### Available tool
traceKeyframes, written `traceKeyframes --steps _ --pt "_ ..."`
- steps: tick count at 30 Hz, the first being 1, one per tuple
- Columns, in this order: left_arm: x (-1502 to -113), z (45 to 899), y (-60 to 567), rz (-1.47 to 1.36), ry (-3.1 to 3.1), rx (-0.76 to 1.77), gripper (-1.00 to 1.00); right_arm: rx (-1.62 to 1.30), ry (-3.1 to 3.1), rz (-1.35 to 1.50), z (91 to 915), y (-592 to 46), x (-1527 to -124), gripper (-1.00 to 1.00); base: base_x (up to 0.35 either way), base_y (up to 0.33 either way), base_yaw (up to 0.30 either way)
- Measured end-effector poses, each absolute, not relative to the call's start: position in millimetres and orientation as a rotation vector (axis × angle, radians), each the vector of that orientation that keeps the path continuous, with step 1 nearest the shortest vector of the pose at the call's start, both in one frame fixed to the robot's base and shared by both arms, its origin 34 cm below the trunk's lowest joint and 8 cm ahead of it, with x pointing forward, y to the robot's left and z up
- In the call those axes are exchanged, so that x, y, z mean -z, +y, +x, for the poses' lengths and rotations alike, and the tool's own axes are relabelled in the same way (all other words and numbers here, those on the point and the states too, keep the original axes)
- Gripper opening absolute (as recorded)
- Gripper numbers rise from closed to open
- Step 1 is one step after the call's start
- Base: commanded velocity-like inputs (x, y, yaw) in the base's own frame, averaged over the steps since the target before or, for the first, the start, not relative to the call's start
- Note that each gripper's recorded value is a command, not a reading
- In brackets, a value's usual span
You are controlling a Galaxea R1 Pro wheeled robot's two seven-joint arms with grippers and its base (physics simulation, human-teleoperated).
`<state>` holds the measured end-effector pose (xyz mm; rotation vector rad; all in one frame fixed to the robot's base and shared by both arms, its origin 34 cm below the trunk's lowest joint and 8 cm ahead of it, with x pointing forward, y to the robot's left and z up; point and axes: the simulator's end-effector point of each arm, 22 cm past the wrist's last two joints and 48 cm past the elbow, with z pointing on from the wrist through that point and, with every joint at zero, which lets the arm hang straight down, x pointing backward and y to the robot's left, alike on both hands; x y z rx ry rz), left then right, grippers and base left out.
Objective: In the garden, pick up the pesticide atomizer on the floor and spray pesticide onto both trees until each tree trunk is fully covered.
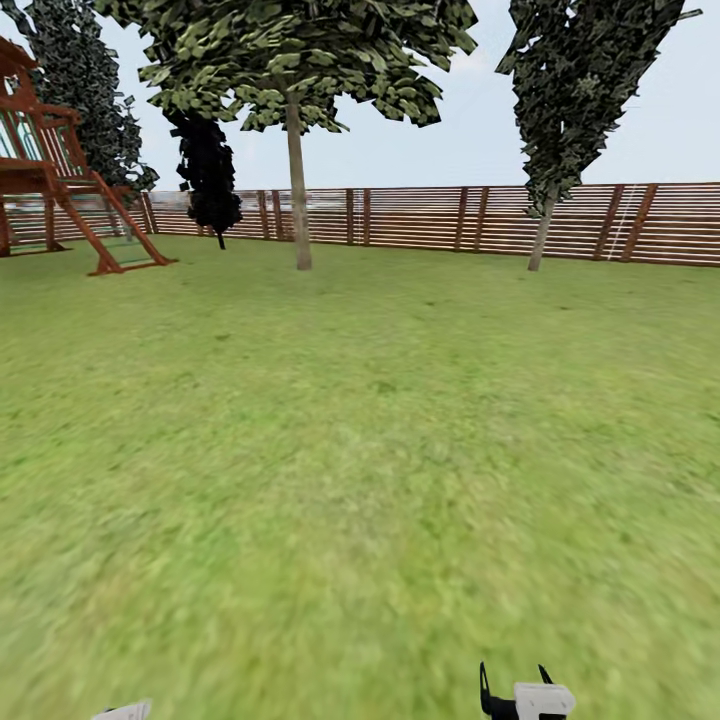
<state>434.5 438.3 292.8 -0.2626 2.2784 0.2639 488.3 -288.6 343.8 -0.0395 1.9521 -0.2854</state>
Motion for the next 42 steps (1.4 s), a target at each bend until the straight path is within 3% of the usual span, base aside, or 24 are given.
traceKeyframes --steps 42 --pt "-292.9 434.7 437.9 -0.264 2.277 -0.263 -1.00 0.286 1.952 -0.039 488.3 -288.6 -343.8 1.00 0.332 0.000 0.000"
